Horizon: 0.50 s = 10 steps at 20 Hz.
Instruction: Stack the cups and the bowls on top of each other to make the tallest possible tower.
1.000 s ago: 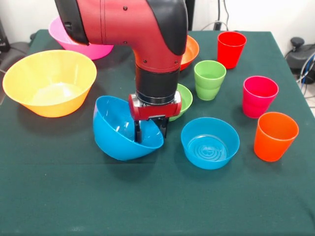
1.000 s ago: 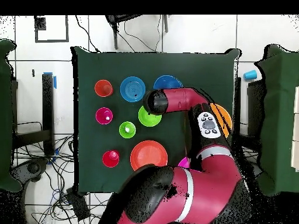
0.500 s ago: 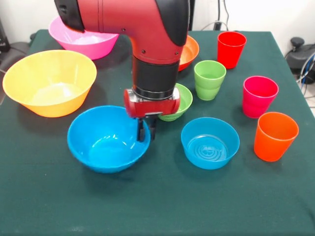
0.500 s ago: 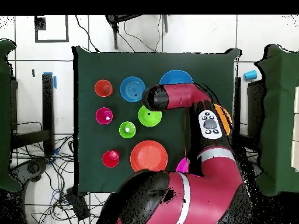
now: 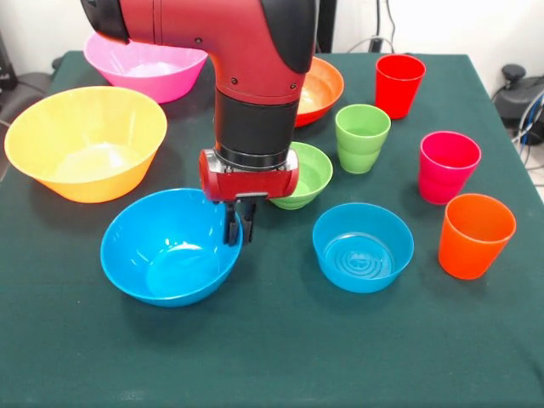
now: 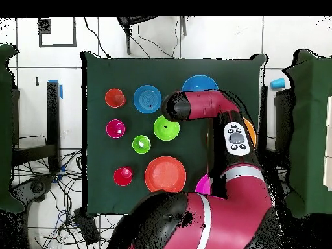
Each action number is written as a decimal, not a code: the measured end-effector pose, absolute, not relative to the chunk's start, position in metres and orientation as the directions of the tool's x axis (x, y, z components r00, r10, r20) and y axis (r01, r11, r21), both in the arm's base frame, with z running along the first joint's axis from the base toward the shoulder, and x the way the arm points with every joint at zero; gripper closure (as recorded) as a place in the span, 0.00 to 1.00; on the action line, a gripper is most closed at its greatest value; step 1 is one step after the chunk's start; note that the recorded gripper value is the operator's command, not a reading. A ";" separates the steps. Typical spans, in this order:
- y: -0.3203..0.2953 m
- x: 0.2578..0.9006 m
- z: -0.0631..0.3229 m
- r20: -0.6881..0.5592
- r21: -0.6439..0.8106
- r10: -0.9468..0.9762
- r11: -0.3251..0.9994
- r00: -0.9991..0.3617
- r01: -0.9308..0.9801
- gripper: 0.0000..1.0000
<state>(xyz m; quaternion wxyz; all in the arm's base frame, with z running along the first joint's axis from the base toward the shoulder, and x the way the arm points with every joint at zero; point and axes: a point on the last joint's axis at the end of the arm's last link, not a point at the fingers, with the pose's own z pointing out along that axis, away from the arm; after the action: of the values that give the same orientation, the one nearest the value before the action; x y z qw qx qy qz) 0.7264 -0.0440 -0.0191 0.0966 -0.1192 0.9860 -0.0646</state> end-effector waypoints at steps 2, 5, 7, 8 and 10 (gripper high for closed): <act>-0.044 0.726 -0.019 -0.175 -0.151 -0.247 0.963 -0.953 -0.223 1.00; -0.044 0.726 -0.019 -0.173 -0.154 -0.249 0.962 -0.953 -0.224 1.00; -0.043 0.724 -0.019 -0.168 -0.161 -0.255 0.960 -0.952 -0.228 1.00; -0.043 0.724 -0.019 -0.167 -0.163 -0.256 0.959 -0.952 -0.230 1.00; -0.043 0.724 -0.018 -0.164 -0.172 -0.263 0.957 -0.951 -0.234 1.00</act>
<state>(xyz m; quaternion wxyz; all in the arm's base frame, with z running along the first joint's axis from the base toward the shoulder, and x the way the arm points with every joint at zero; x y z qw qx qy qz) 0.7235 -0.0425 -0.0177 0.0928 -0.1262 0.9848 -0.0755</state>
